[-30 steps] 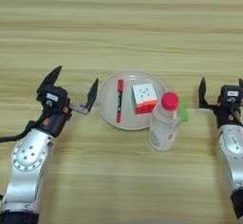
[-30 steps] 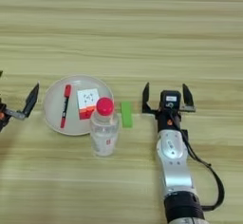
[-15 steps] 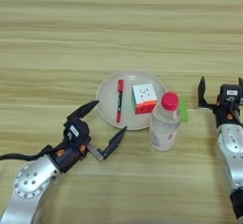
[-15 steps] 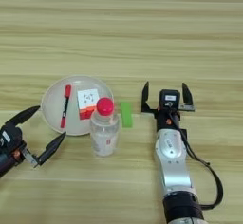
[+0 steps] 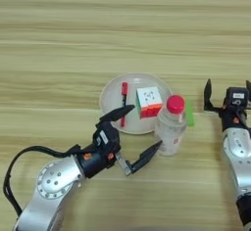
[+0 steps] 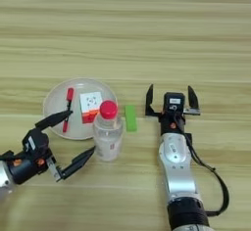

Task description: Move the objects on the table

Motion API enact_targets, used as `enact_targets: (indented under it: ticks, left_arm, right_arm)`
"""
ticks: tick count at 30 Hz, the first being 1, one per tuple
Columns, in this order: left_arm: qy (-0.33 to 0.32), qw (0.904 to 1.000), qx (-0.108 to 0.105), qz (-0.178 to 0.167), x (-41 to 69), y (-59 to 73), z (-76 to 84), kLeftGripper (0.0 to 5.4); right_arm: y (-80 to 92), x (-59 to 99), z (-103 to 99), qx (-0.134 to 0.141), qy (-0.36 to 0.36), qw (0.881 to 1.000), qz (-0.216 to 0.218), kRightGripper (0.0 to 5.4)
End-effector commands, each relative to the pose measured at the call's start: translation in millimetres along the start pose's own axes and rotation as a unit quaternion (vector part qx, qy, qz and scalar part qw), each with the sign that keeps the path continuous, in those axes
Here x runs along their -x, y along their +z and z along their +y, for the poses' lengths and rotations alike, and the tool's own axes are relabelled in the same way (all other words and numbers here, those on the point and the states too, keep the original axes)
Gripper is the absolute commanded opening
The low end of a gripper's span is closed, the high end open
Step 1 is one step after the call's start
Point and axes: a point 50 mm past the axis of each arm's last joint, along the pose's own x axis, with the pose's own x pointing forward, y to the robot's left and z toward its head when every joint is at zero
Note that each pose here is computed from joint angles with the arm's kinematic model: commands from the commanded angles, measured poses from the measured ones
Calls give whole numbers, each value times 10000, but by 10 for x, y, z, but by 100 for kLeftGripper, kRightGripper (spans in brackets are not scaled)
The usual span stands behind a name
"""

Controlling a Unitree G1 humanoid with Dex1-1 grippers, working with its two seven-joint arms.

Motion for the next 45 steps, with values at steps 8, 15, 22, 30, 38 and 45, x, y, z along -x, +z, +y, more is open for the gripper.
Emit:
enact_targets:
  ticks: [8,15,22,30,38,45]
  left_arm:
    - [-309,9995,2,85,-114,-41,-79,540]
    - [-352,9993,61,92,-186,-83,-89,540]
    - [-335,9994,76,76,-251,-98,-60,540]
    - [-351,9994,51,45,-360,-113,-60,540]
    - [-437,9990,69,18,-431,-120,-115,540]
    - [-410,9991,111,30,-505,-152,-121,540]
  right_arm:
    - [4,-36,24,-8,-3,10000,52,539]
    - [8,-32,29,-12,-5,10000,44,539]
    - [15,-25,37,-30,-7,10000,32,539]
    - [20,-24,48,-44,-6,10000,29,539]
    - [24,-19,53,-50,-3,10000,26,539]
    - [28,-16,51,-52,-2,10000,26,539]
